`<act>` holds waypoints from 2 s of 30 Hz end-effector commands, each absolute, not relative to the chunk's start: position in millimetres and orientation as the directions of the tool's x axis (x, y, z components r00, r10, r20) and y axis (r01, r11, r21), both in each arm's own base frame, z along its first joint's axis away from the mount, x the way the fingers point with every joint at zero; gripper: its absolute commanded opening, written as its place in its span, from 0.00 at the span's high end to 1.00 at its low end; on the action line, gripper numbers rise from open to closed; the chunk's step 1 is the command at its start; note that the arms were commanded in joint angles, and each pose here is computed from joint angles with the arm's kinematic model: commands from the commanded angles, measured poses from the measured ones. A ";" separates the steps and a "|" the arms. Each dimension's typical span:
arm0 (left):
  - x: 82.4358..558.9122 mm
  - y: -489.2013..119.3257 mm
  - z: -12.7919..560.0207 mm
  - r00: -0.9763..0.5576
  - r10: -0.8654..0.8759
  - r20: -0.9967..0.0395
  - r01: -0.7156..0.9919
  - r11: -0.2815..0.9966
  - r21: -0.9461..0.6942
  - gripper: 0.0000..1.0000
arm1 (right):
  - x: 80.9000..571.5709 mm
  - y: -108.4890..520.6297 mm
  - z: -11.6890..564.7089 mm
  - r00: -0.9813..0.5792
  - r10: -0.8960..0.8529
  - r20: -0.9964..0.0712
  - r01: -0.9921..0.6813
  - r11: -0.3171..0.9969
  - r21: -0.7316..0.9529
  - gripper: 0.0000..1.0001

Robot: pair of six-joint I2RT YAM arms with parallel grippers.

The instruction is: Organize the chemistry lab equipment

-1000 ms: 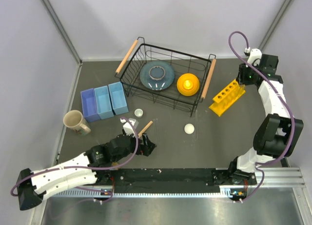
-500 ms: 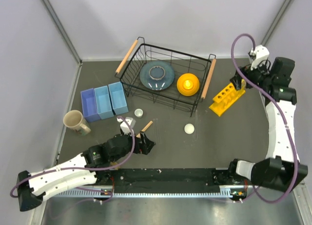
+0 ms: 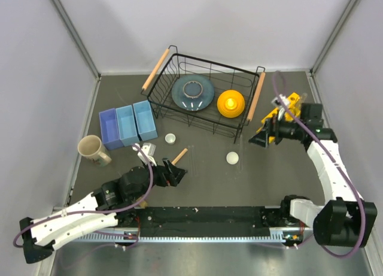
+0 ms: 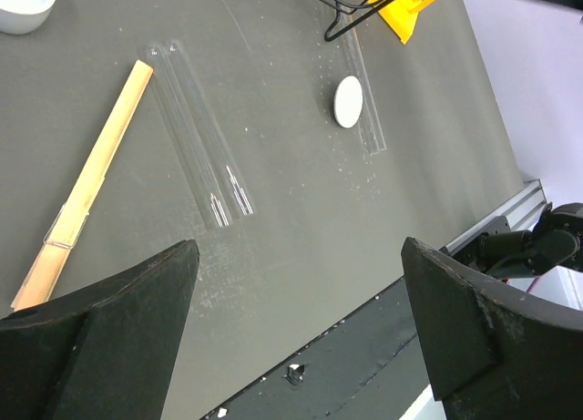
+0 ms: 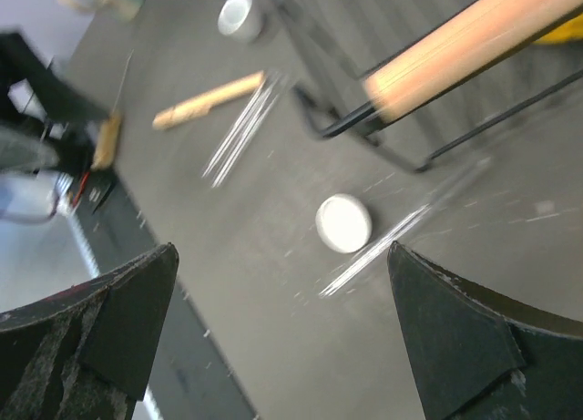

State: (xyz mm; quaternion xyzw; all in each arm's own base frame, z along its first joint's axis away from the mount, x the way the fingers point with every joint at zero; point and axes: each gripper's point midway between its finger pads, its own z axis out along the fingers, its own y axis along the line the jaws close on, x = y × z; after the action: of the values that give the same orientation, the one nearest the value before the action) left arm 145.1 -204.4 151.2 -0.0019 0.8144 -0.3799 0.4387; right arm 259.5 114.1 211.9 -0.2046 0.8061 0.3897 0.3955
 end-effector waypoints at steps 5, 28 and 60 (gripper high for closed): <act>147.9 -203.3 147.1 -0.627 -0.401 -0.668 0.267 0.695 -0.667 0.01 | 232.1 146.1 166.6 -0.590 -0.144 -0.794 -0.693 0.594 0.407 0.02; 147.2 -218.4 135.3 -0.675 -0.378 -0.633 0.243 0.697 -0.674 0.01 | 225.8 156.8 77.7 -0.475 -0.559 -0.680 -0.748 0.663 -0.023 0.09; 146.0 -209.9 127.4 -0.665 -0.393 -0.635 0.232 0.700 -0.676 0.01 | 238.2 160.1 39.5 -0.541 -0.677 -0.499 -0.749 0.658 -0.082 0.34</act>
State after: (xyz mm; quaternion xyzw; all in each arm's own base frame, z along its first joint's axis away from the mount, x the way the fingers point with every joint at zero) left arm 142.4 -208.3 121.8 -0.0378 0.8373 -0.3732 0.3978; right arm 228.3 155.2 29.9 -0.4047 0.8799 0.0804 0.2358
